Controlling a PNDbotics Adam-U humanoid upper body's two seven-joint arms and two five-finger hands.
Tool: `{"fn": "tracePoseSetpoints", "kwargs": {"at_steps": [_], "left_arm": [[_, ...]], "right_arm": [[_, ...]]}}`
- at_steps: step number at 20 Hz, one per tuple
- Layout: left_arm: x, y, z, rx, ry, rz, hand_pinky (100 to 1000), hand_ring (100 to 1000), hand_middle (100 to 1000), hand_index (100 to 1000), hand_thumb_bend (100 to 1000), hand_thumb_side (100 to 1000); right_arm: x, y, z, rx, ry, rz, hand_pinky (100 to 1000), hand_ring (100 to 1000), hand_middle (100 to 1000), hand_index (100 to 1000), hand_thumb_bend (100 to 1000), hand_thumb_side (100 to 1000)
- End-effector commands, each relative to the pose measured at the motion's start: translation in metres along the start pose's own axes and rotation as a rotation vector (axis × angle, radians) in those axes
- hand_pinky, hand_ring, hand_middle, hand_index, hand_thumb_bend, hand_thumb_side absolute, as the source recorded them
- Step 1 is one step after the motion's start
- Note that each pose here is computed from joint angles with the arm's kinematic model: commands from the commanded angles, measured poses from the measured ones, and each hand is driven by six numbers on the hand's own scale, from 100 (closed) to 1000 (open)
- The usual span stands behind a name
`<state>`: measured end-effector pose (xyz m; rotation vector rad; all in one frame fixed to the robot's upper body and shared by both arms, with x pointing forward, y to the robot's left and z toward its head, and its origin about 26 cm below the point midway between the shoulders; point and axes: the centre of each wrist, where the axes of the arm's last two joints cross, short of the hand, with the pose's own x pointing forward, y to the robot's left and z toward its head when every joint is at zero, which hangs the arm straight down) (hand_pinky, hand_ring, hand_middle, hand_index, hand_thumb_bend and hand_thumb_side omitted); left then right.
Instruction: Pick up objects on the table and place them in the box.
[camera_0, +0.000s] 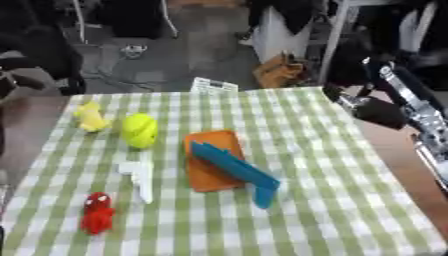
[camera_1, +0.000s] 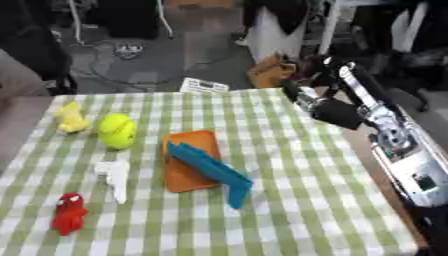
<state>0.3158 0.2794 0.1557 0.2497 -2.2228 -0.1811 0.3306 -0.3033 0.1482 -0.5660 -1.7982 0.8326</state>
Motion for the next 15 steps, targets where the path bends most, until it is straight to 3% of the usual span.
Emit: {"fn": "tracePoseSetpoints", "kwargs": {"at_steps": [1,15], "left_arm": [[0.005,0.003,-0.004,-0.002,-0.02,-0.009,537,691,737,846,174,867],[0.003,0.003,-0.002,0.0,-0.011,-0.005,537,692,738,847,169,872]], "right_arm": [[0.006,-0.017,0.001,-0.041,-0.014,0.039,452,673,689,896,631,571],[-0.008,-0.02,0.018,-0.106,0.071,0.064,440,660,666,884,642,530]]}}
